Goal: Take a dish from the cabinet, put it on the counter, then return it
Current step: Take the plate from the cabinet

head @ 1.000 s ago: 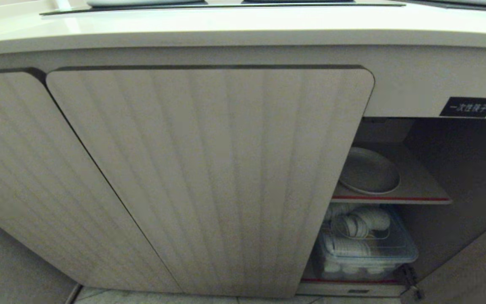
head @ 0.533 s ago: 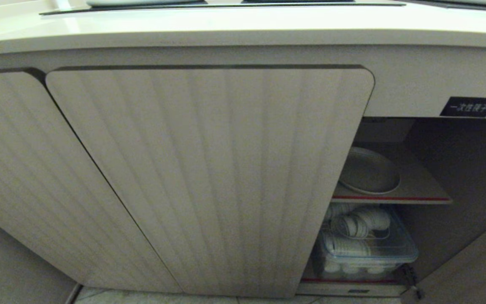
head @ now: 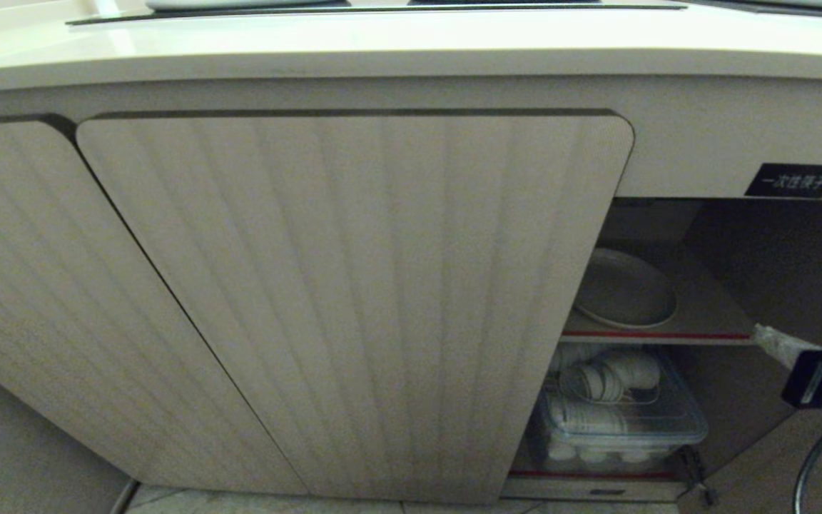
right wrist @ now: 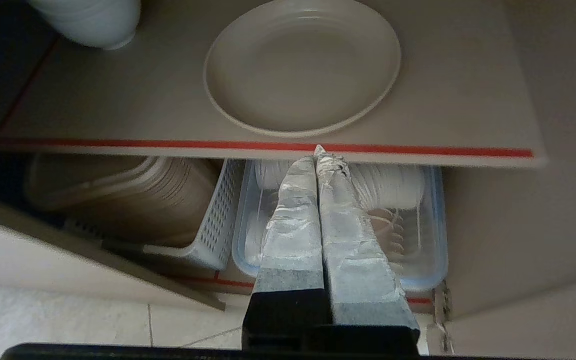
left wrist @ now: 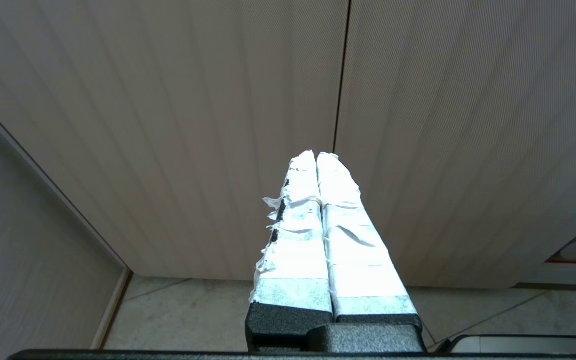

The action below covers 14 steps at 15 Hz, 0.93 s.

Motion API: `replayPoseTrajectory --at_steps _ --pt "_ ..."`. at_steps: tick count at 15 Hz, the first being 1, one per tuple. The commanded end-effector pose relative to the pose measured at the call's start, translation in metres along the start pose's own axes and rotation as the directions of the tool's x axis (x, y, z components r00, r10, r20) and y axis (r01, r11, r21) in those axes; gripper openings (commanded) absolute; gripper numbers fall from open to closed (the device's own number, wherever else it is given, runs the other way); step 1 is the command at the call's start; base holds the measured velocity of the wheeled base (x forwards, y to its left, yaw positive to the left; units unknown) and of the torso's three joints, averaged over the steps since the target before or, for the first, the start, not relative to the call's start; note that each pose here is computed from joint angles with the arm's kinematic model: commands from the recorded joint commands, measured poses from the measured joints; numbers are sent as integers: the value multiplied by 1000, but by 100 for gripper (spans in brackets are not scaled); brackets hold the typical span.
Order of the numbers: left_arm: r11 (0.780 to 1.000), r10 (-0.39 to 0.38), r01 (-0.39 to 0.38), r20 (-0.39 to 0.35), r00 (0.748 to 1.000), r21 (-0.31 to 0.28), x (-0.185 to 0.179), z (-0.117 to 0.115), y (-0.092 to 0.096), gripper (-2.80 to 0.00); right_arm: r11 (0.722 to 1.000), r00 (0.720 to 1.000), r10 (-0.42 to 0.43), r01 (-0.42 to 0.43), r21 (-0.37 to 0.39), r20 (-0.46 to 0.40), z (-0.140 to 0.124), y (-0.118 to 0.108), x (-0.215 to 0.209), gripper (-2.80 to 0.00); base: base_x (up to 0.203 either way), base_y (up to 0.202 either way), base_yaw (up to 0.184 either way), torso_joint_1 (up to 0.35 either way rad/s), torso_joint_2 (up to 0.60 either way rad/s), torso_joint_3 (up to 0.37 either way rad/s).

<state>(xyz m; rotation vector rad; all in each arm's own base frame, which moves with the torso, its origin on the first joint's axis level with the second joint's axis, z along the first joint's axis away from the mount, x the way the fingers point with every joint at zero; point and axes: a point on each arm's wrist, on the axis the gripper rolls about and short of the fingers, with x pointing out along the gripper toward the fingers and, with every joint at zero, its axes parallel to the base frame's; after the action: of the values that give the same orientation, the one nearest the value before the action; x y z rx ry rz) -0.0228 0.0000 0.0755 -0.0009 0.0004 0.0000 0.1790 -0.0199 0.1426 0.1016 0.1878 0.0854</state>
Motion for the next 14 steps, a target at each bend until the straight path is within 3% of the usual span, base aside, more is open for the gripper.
replayPoseTrajectory --at_steps 1,14 --pt "1000 0 0 0 1000 -1 0 0 0 -280 1000 999 1 -1 13 -54 -10 -6 23 -280 0 0 0 0 0 0" --pt "1000 0 0 0 1000 -1 0 0 0 -280 998 998 55 -55 -20 9 -5 -11 78 -280 0 0 0 0 0 0"
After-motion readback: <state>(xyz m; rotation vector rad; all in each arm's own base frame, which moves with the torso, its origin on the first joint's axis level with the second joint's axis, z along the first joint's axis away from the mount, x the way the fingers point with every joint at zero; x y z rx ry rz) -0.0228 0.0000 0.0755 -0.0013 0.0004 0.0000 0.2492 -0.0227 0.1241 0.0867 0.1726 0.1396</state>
